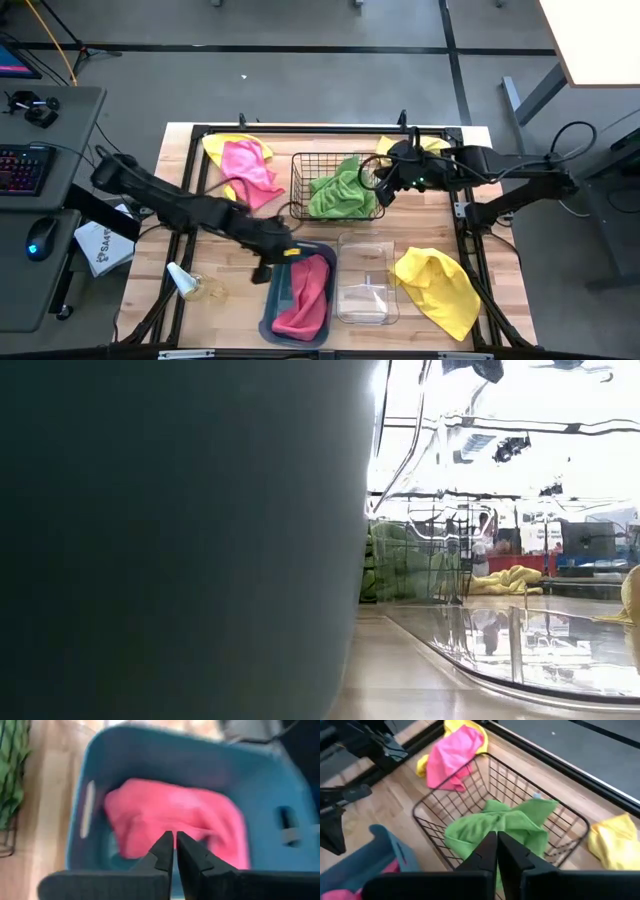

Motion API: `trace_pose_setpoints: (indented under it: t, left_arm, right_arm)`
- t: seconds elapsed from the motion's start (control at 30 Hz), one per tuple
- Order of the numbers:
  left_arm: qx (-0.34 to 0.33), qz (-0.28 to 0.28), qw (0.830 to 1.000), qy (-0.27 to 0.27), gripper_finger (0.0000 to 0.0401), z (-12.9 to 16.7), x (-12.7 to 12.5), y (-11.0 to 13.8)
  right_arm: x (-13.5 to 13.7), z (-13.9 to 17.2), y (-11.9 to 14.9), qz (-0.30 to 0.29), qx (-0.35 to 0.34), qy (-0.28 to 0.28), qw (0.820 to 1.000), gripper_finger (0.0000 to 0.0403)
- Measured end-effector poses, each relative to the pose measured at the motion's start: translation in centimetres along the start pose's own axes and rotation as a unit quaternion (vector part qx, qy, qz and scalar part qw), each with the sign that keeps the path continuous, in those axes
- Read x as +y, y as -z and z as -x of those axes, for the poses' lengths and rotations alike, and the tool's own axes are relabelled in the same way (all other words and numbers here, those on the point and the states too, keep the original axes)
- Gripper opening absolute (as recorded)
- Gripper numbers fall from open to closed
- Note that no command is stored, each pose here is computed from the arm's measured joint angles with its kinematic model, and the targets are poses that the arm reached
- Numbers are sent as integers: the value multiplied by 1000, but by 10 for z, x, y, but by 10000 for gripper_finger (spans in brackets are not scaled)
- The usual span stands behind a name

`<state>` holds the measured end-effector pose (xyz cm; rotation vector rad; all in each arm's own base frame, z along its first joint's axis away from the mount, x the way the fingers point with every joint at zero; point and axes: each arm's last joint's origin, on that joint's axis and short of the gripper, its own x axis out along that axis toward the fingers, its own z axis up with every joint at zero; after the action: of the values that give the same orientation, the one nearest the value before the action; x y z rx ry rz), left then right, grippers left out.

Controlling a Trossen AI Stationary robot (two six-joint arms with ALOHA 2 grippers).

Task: Sort microfiber towel by color & place in baskets
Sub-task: Move the blue bin to the center

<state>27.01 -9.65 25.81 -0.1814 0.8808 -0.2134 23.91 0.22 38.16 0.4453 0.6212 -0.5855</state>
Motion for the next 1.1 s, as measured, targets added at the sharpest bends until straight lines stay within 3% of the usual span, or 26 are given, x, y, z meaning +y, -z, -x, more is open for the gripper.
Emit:
trace_pose_setpoints:
  t: [0.23,0.47,0.83,1.1]
  left_arm:
    - [22,-17,997,-74,1,-35,4,-14]
    - [33,-75,984,-155,0,-41,6,-21]
    - [84,-120,976,-161,0,-70,10,-12]
    - [69,-120,957,-255,0,-72,16,-12]
  right_arm:
    - [-2,-2,1,5,-5,25,1000,3]
    - [-2,-2,1,7,-6,27,1000,1]
    - [-3,-2,1,15,-12,39,999,0]
    - [-3,-2,0,18,-14,42,999,0]
